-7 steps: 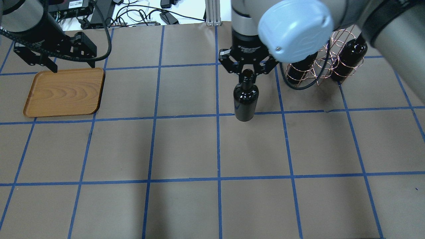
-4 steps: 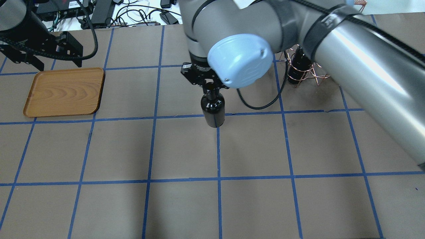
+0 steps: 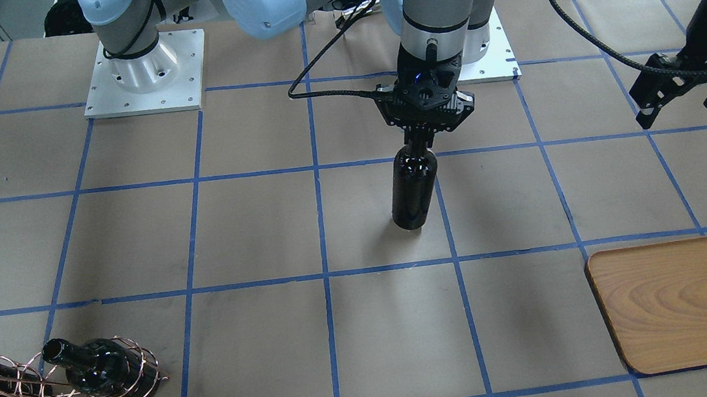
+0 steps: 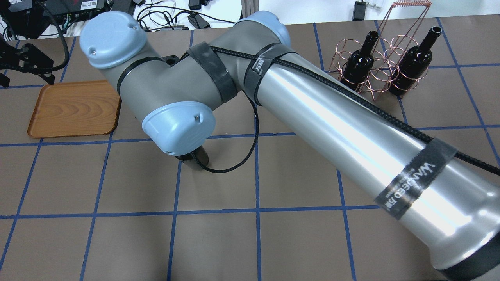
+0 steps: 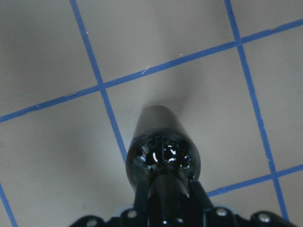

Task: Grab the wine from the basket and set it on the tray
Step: 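Carry the bottle with the right gripper toward the tray side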

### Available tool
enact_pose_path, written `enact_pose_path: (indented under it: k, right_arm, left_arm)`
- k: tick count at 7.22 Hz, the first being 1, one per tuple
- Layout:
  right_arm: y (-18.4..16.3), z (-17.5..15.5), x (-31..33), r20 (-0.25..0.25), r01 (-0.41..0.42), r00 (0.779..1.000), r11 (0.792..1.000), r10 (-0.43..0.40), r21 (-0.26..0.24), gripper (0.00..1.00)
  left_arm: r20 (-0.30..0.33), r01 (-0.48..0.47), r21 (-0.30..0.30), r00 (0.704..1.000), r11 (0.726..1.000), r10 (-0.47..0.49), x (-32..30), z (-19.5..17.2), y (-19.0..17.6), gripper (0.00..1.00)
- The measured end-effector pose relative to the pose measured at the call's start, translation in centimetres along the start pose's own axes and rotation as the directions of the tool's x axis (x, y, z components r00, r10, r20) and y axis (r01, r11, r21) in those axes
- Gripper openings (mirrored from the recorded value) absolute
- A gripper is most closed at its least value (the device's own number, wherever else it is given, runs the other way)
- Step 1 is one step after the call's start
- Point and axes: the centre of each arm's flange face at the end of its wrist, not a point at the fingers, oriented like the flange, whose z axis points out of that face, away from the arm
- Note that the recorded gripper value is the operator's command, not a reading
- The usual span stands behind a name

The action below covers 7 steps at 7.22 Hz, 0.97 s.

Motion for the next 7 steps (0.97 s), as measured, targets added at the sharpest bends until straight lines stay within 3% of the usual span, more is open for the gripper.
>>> enact_pose_path:
  k: [3, 7]
  right_arm:
    - [0.2, 0.7, -2.3, 0.029, -0.003, 1.0, 1.0, 0.002, 0.004, 0.0]
    - [0.7, 1.0, -1.9, -0.027, 0.016, 0.999, 1.0, -0.016, -0.021, 0.04]
  left_arm:
    - [-0.004, 0.001, -0.001, 1.0, 1.0, -0.001, -0.3, 0.1, 0.0, 1.0]
    - [-0.008, -0.008, -0.001, 1.0, 1.0, 0.008, 0.3, 0.1, 0.0, 1.0]
